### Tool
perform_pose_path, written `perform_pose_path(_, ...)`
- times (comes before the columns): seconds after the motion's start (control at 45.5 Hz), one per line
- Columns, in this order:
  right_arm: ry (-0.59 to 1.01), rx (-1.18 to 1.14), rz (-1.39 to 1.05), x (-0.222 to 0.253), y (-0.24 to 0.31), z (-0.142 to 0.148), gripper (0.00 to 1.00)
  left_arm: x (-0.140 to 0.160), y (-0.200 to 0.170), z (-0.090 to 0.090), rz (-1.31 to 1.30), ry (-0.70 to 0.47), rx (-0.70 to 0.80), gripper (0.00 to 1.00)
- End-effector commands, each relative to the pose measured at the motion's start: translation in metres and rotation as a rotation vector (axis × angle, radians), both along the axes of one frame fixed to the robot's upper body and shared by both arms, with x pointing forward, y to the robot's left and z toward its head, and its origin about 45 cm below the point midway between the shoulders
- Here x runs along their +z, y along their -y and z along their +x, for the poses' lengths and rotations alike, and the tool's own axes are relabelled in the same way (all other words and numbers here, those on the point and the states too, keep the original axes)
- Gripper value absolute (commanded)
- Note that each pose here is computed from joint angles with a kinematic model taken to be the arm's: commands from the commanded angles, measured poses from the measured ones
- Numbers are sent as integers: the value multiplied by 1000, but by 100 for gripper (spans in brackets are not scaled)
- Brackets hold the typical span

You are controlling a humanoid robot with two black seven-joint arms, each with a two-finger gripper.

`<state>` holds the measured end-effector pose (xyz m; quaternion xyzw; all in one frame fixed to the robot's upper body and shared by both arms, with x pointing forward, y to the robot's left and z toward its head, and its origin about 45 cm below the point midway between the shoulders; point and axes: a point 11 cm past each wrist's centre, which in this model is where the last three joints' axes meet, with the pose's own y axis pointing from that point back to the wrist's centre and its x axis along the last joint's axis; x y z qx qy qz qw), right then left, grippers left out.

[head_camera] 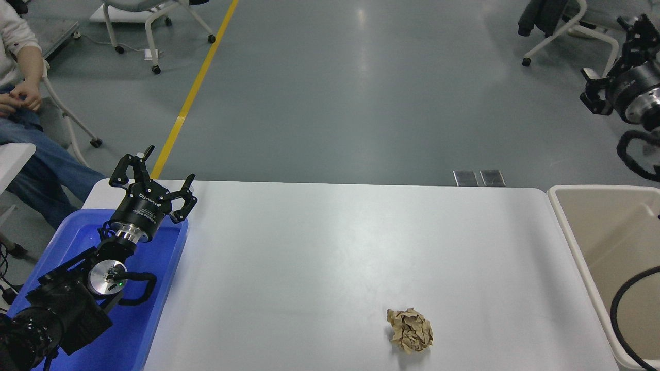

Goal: Dispose of the paper cup in the dustbin

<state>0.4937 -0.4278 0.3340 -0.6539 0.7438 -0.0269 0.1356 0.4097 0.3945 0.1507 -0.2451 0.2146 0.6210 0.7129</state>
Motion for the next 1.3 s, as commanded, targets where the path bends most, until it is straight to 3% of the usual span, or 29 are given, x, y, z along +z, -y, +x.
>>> perform_pose_path(0.0,97,-29,141,-48,-19,-20,100,0,0,0,-2,1,1,100)
perform_pose_path(0.462,-2,-49,246,-116,-32,-44,99,0,0,0,-1,0,0,100)
perform_pose_path(1.275,-99,-15,198,-154,-41,-62,100,0,0,0,-2,1,1,100)
